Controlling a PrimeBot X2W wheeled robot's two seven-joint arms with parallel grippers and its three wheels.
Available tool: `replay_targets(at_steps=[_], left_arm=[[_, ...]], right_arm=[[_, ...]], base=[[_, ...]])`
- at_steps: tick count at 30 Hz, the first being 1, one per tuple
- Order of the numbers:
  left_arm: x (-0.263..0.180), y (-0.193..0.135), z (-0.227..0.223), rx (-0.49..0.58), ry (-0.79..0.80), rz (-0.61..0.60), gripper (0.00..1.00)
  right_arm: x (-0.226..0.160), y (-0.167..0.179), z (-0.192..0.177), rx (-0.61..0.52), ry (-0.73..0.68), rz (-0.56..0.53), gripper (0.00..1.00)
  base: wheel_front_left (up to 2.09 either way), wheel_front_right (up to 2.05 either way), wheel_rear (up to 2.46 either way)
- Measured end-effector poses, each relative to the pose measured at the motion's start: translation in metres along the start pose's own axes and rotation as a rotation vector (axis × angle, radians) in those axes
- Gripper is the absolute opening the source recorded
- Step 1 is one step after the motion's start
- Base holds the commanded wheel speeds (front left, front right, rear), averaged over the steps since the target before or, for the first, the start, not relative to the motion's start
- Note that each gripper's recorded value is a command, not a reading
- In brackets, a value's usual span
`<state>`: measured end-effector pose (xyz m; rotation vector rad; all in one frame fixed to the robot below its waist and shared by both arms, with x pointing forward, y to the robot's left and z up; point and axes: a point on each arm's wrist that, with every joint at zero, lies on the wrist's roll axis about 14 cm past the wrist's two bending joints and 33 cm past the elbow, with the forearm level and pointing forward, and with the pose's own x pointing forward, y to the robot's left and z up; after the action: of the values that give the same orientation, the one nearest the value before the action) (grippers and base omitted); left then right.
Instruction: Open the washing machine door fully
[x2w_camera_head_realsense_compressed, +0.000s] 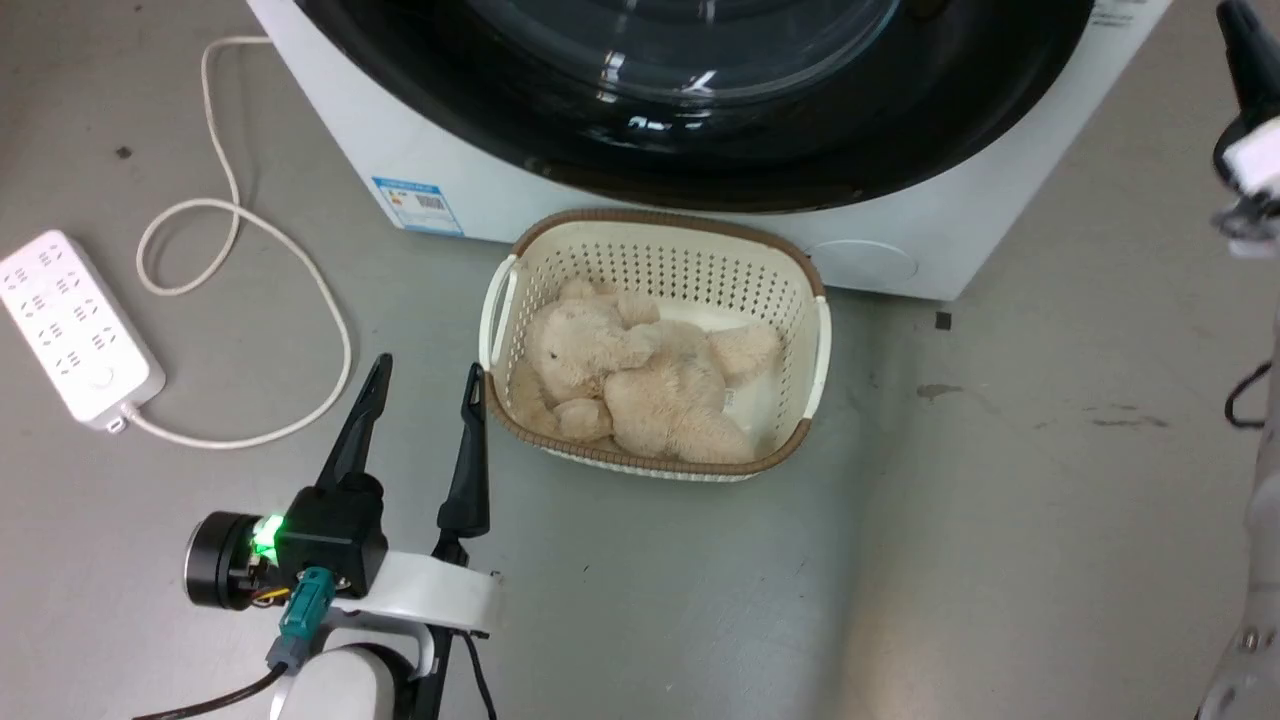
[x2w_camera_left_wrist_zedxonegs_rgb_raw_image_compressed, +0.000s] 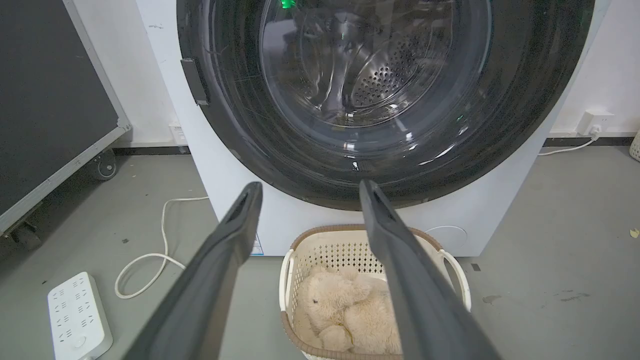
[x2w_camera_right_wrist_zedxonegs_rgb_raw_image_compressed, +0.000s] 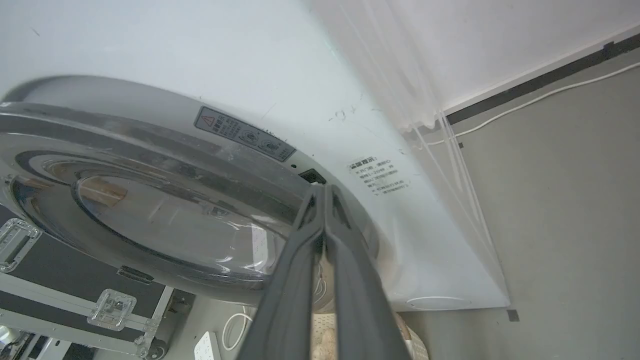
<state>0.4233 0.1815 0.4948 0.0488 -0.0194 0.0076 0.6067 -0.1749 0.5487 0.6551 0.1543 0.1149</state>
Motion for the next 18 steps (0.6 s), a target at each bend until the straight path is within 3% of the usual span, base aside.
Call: replay_targets(at_steps=[6, 18], left_arm=[[0.003, 0.000, 0.000, 0.005, -0.009, -0.002, 1.00], [0.008, 0.007, -0.003, 0.013, -0.022, 0.015, 1.00]], right_arm=[[0.022, 0.005, -0.014, 0.132, 0.115, 0.015, 0.00], [0.061, 0.011, -0.025, 0.291, 0.263, 0.025, 0.00]], base=[[0.00, 0.00, 0.00], [0.00, 0.00, 0.00]])
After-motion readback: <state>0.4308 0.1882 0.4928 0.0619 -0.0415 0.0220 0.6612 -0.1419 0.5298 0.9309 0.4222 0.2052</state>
